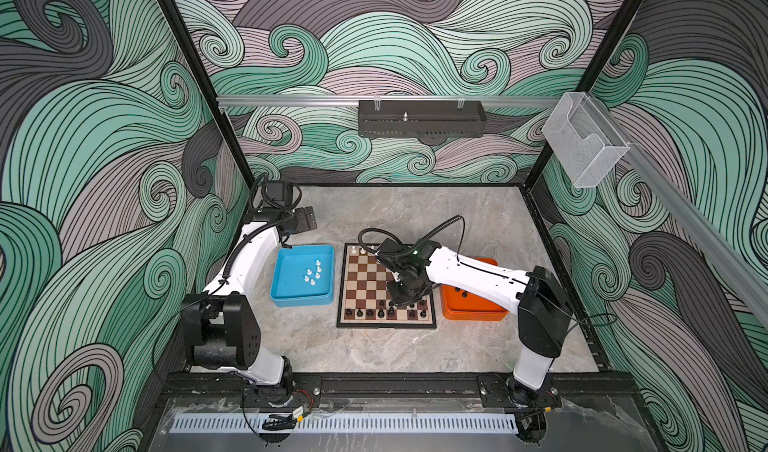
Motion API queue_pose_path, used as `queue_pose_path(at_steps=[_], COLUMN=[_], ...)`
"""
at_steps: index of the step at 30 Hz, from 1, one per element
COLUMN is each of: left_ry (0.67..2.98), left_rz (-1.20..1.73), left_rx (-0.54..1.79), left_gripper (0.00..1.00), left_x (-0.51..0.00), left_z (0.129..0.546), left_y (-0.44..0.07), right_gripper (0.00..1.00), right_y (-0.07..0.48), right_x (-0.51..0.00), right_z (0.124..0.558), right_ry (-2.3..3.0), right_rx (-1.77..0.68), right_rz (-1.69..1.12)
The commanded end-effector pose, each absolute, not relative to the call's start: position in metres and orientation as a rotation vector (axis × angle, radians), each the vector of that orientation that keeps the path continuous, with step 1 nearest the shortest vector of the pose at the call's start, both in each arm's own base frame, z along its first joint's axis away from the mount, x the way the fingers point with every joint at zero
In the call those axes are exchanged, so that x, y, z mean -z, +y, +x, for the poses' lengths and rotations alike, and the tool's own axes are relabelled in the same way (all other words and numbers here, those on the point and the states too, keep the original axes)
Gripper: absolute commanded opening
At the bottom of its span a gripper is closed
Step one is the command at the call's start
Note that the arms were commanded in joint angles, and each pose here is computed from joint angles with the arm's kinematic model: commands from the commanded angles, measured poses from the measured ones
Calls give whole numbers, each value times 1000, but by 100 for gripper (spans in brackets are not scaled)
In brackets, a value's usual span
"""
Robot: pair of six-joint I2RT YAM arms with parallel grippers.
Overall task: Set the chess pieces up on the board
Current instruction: 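Carry the black pawn over the nearest rank while the left gripper nears the blue tray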
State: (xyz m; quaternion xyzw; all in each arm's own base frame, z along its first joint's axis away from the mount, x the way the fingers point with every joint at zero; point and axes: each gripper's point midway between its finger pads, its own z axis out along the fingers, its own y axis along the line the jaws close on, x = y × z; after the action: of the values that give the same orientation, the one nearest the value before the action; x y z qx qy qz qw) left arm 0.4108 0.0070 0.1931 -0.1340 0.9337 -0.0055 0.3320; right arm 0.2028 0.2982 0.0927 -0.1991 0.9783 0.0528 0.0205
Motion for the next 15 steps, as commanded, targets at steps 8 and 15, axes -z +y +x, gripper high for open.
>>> queue_pose_path(at_steps=[8, 15], left_ry=[2443, 2446], left_rz=[-369, -369], left_rx=[67, 75], left_gripper=[99, 98], left_x=[-197, -196], left_z=[416, 416], left_y=[3, 1], right_gripper=[16, 16], right_y=[297, 297], right_x=[-68, -59], right_z=[192, 192], right_ry=[3105, 3118], right_rx=[-120, -101], right_rz=[-611, -609])
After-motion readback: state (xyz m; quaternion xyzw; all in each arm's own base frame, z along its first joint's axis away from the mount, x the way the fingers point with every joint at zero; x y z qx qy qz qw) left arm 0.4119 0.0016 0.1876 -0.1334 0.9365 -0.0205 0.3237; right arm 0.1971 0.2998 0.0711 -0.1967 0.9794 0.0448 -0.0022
